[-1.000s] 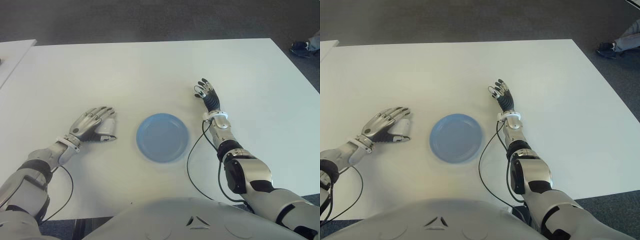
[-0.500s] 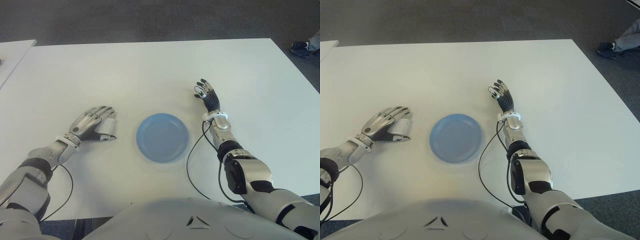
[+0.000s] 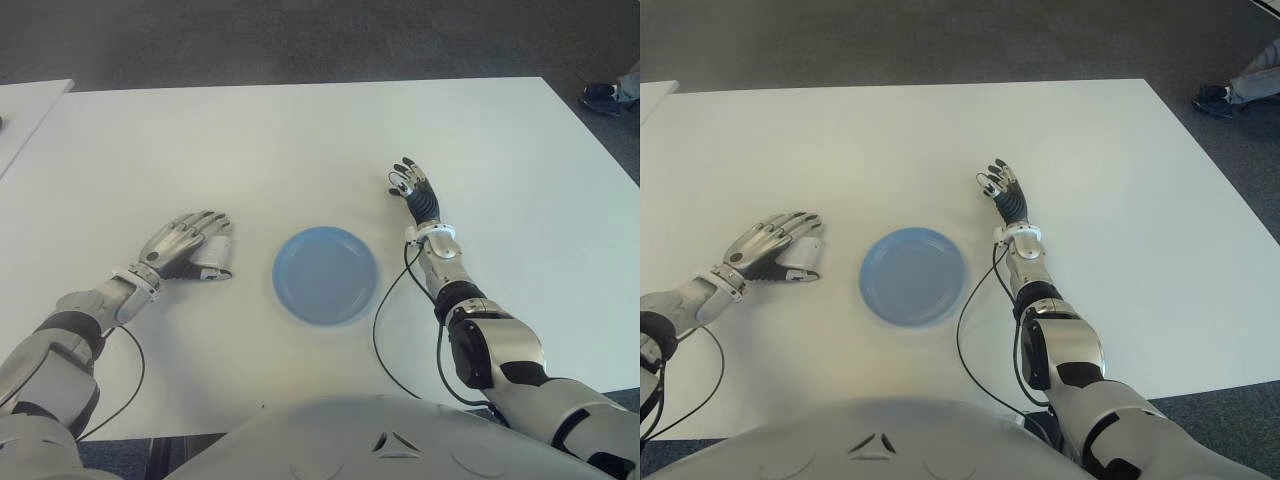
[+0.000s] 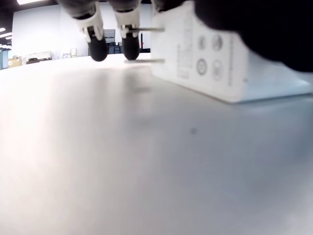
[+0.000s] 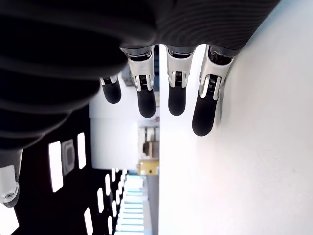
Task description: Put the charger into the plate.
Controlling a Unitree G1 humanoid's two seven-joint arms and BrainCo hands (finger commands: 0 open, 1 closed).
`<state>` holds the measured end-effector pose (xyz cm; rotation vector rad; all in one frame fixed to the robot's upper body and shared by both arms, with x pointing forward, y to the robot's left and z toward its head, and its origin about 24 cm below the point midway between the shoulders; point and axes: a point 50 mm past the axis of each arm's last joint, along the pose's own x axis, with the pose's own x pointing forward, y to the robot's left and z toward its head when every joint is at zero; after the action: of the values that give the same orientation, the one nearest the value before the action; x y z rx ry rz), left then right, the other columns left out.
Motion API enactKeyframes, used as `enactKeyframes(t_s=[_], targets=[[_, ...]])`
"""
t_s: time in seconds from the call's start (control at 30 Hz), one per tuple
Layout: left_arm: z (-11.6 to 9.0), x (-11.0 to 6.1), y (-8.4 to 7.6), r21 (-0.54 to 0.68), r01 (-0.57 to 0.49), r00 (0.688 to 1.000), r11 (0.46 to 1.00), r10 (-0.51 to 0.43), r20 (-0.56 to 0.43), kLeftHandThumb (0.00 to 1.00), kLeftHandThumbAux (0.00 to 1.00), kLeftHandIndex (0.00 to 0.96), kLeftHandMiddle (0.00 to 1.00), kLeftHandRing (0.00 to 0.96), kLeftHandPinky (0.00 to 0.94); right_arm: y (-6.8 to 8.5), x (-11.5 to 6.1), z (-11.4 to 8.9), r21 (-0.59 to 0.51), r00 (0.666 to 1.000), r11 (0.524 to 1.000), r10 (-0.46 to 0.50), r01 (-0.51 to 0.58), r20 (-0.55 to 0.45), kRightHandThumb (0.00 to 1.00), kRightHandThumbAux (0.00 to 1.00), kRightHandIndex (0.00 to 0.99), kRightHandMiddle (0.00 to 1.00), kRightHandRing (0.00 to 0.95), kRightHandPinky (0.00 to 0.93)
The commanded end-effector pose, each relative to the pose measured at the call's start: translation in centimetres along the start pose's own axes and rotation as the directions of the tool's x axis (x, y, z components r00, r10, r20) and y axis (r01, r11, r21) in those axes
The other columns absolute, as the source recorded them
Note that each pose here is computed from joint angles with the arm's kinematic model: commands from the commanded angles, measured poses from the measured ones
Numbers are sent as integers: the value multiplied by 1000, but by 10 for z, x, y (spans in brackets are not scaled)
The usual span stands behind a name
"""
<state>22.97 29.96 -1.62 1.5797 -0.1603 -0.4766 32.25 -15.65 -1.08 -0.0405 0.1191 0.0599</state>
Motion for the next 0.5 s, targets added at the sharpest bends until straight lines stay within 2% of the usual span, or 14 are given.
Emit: enactKeyframes(t_s=[0.03, 0.23, 0.3, 0.33, 0.37, 0.4, 0.43, 0.5], targets=[[2, -12, -20, 13, 159, 987, 987, -159, -4, 252, 181, 0, 0, 0, 0, 5, -21, -39, 22, 984, 1000, 8, -4, -180, 0, 490, 61, 154, 119, 77], [2, -10, -20, 4, 159, 987, 987, -159, -15, 263, 205, 1, 0, 0, 0, 5, -21, -38, 27, 985, 1000, 11, -7, -174, 0, 487, 68, 152, 117, 82], [2, -10, -20, 4, 155, 988, 988, -155, -20, 332, 247, 80, 93, 74, 80, 5, -21, -38, 28, 985, 1000, 11, -7, -174, 0, 485, 68, 152, 117, 83], [2, -9, -19, 4, 150, 988, 989, -150, -23, 342, 253, 91, 106, 85, 91, 5, -21, -38, 29, 985, 1000, 11, -6, -174, 0, 485, 68, 152, 117, 83], [1, -9, -19, 9, 136, 990, 991, -136, -28, 376, 269, 132, 176, 156, 168, 5, -21, -38, 30, 985, 1000, 11, -6, -174, 0, 485, 67, 152, 118, 84], [1, -9, -19, 13, 126, 992, 992, -125, -32, 426, 291, 195, 317, 297, 308, 5, -21, -38, 31, 985, 999, 11, -5, -174, 0, 487, 66, 154, 120, 84], [1, -9, -18, 20, 105, 994, 994, -104, -38, 444, 299, 218, 367, 347, 359, 5, -21, -38, 33, 985, 999, 10, -5, -174, 0, 488, 65, 154, 121, 84], [2, -8, -18, 33, 70, 996, 997, -69, -49, 533, 363, 344, 526, 503, 522, 5, -21, -39, 35, 985, 999, 10, -4, -174, 0, 491, 62, 158, 125, 80]])
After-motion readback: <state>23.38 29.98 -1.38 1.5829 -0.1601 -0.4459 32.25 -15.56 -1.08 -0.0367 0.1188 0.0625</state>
